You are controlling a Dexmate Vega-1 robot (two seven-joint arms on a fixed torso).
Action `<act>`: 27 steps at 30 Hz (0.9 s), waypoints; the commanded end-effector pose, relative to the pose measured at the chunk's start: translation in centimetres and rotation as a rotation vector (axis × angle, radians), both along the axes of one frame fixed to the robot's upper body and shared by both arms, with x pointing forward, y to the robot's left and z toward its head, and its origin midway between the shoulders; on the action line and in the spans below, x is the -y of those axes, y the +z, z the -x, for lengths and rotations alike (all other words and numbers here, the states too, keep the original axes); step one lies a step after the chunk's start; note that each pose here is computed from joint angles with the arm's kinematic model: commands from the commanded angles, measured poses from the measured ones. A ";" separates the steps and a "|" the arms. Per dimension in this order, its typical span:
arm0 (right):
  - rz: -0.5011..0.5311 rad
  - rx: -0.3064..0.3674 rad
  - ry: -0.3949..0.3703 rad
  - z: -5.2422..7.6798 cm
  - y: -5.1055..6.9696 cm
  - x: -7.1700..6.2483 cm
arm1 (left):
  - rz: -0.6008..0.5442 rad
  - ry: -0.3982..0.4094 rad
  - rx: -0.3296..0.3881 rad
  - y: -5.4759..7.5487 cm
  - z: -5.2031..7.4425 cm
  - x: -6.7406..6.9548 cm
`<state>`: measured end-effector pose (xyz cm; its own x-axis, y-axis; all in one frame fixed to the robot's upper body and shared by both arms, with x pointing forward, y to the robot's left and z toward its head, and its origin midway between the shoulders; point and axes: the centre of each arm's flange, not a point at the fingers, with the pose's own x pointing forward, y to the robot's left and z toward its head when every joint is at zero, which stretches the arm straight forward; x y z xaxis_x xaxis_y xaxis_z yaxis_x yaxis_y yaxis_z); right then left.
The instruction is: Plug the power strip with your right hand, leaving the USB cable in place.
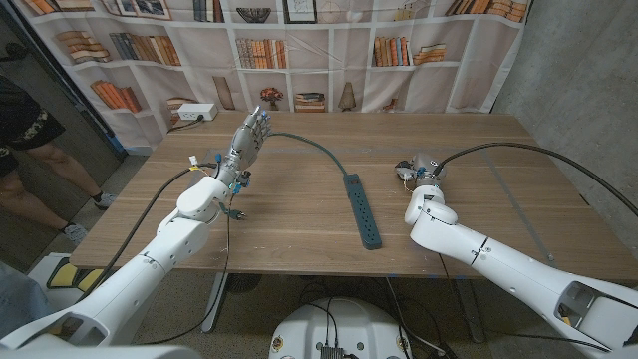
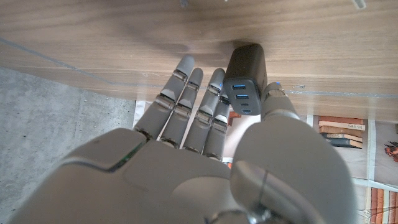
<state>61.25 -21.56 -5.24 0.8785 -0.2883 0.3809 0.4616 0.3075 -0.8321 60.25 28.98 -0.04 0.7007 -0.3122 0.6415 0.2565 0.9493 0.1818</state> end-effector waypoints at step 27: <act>0.021 0.075 0.021 1.1 0.1 0.8 | -0.002 0.003 -0.004 0.1 -0.2 1.0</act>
<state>60.78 -22.04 -5.29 0.8652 -0.2720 0.4212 0.4936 0.3145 -0.8108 60.36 28.60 -0.35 0.7063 -0.3113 0.6358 0.2618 0.9493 0.1740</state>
